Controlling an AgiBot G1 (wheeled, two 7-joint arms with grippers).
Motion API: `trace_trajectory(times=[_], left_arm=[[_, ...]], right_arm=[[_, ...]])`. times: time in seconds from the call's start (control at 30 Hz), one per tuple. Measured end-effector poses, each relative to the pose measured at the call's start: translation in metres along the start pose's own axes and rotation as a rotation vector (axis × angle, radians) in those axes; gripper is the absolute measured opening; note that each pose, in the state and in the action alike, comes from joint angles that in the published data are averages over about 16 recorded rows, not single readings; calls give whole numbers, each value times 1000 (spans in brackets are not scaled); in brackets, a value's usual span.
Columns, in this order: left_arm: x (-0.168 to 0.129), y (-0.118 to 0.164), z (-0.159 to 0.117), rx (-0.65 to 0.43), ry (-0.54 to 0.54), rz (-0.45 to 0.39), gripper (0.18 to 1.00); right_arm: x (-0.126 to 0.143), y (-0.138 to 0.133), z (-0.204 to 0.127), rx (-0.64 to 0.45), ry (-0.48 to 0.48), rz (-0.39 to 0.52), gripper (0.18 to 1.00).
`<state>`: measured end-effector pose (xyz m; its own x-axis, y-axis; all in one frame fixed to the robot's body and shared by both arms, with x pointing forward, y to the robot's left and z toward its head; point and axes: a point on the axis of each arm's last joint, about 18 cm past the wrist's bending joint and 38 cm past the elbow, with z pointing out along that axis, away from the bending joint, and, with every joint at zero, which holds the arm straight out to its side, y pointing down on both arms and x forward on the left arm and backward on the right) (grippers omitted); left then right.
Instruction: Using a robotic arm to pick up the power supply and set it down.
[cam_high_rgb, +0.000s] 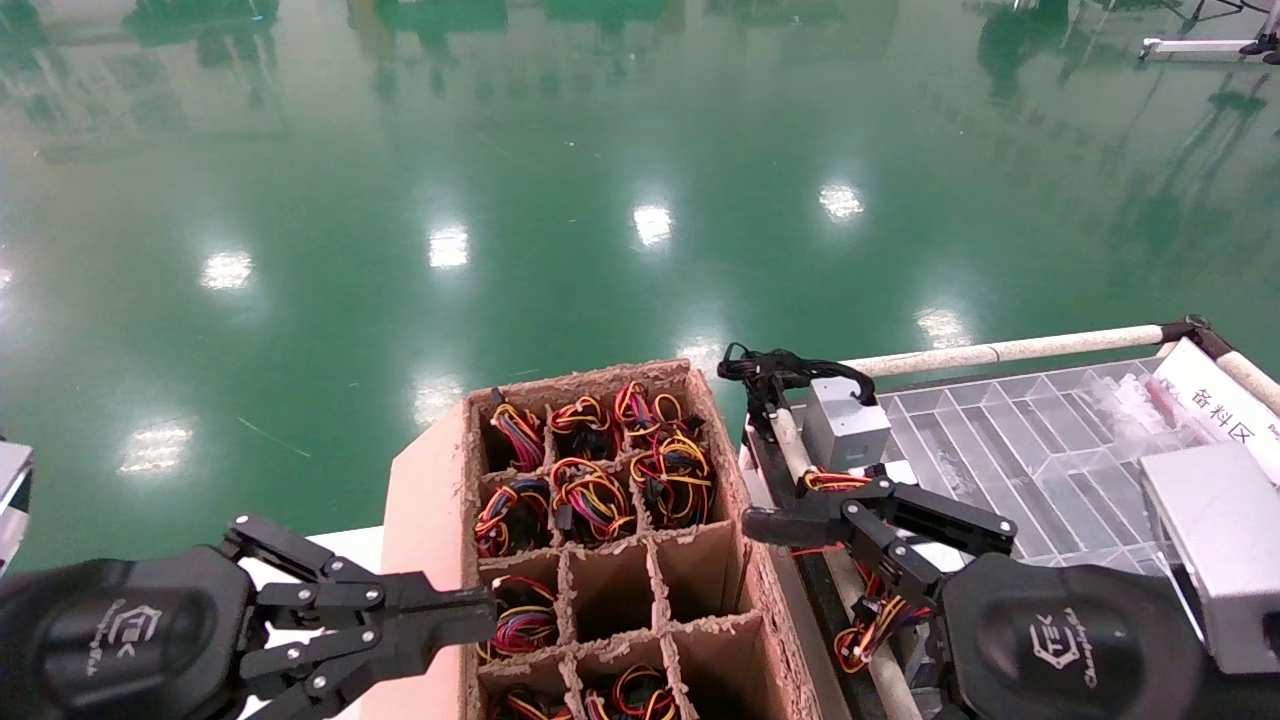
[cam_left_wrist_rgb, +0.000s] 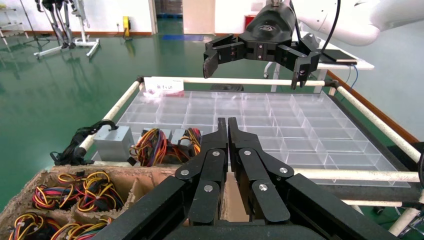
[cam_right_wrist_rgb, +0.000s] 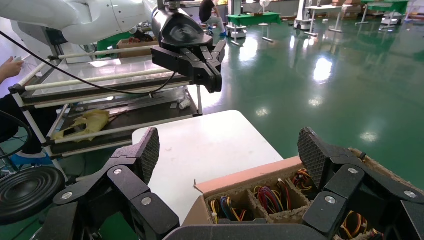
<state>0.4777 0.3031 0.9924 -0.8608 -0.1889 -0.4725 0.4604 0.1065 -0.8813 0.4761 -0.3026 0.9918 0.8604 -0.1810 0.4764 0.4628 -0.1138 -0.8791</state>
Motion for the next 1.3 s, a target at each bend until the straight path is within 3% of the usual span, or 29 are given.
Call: trace_trajectory(times=[0.27, 0.63, 1.03, 1.3], left_arm=[[0, 0, 0, 0, 0, 0, 205], [0, 0, 0, 0, 0, 0, 232], [0, 0, 0, 0, 0, 0, 395], [0, 0, 0, 0, 0, 0, 584]], right_arm=[[21, 15, 4, -51, 63, 5, 1000], [93, 60, 29, -230, 194, -12, 1000], [138, 96, 83, -339, 164, -21, 1000], [151, 110, 116, -351, 155, -19, 999]])
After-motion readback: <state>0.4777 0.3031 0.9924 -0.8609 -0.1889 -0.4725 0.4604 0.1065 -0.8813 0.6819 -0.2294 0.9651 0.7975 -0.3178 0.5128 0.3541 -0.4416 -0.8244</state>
